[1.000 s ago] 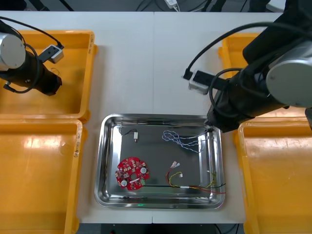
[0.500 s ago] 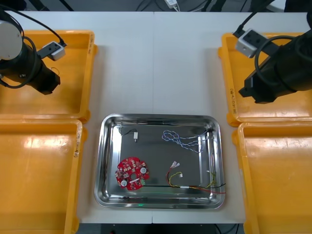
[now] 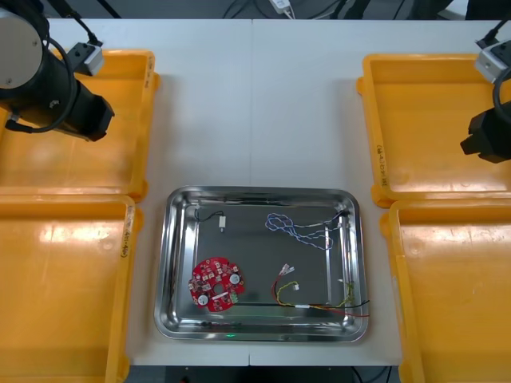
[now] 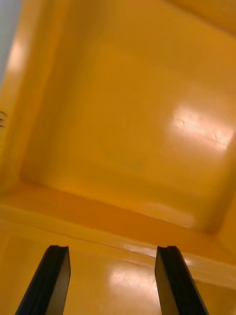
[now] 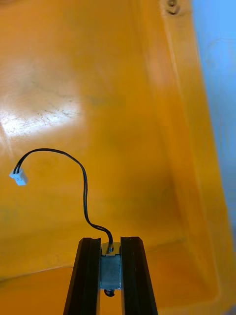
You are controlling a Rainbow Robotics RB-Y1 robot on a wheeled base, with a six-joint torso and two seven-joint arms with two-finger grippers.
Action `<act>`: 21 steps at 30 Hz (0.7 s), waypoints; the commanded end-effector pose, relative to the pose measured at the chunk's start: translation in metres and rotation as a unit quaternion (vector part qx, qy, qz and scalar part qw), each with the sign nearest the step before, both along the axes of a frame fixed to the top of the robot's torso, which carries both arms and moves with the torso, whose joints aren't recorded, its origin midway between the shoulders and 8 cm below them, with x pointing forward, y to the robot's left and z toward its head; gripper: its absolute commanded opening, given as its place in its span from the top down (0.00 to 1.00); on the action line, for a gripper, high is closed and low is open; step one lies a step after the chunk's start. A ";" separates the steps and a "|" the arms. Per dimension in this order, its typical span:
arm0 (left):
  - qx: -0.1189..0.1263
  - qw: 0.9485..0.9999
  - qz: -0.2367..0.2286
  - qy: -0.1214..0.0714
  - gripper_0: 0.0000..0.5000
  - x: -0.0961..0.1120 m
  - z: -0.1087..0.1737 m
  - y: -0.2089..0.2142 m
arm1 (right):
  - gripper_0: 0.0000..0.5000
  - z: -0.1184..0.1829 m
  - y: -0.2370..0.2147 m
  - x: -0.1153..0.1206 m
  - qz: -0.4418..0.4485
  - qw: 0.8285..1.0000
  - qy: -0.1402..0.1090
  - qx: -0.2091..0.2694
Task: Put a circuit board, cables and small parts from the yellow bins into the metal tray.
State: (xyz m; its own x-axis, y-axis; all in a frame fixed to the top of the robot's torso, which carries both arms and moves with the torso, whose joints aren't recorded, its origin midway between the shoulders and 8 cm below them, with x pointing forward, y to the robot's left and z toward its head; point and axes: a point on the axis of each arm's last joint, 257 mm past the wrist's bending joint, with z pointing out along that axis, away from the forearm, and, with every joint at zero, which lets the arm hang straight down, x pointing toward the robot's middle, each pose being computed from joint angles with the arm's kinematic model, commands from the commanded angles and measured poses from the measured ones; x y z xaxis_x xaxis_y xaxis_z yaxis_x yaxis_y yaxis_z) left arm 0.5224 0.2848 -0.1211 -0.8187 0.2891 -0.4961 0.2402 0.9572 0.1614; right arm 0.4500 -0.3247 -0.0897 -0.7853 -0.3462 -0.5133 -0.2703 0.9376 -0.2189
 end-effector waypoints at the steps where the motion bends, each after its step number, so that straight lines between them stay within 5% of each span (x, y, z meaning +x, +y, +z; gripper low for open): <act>1: -0.018 0.999 0.034 -0.036 1.00 -0.003 0.037 -0.007 | 0.00 0.000 -0.045 -0.009 -0.082 0.996 0.008 0.014; 21: -0.070 0.990 0.105 -0.062 1.00 -0.035 0.014 -0.112 | 0.00 -0.023 -0.074 -0.019 -0.160 0.980 0.024 0.115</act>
